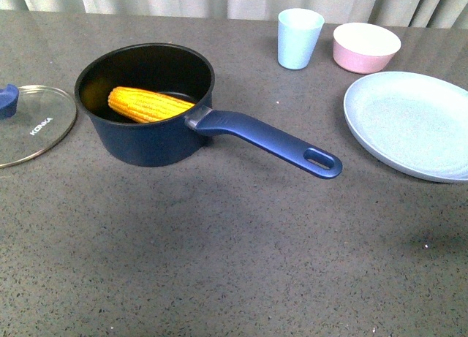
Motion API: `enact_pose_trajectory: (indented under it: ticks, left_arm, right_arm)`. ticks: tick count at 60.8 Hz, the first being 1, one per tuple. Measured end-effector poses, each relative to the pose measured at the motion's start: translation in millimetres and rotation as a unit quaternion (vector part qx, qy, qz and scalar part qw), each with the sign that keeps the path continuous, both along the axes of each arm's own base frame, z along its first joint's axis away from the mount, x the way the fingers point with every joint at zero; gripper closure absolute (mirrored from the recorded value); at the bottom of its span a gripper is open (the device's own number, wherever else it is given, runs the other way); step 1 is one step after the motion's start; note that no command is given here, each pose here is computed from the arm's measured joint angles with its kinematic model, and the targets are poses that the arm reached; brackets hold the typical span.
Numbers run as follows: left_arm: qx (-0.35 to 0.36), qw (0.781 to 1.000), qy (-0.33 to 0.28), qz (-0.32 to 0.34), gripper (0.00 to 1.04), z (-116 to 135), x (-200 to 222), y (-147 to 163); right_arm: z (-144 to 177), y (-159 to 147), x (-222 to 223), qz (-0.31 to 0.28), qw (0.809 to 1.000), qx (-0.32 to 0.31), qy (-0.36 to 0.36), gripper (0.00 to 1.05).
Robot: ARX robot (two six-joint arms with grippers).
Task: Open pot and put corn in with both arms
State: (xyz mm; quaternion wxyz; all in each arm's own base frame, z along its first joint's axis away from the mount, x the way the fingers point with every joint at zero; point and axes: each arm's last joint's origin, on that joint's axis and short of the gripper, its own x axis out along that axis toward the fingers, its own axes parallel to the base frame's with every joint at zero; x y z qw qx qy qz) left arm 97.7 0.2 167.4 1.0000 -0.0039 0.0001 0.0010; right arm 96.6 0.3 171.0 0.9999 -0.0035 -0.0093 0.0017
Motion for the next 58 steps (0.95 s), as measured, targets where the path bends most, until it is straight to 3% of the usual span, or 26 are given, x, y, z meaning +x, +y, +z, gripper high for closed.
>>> enact_pose_trajectory:
  ticks: [17,58]
  left_arm:
    - [0.0,1.0,0.0,0.0,0.09,0.0,0.0,0.0]
    - [0.0,1.0,0.0,0.0,0.09,0.0,0.0,0.0]
  right_arm:
    - [0.0,0.0,0.0,0.0,1.0,0.001,0.0,0.07]
    - [0.0,0.0,0.0,0.0,1.0,0.001,0.0,0.09]
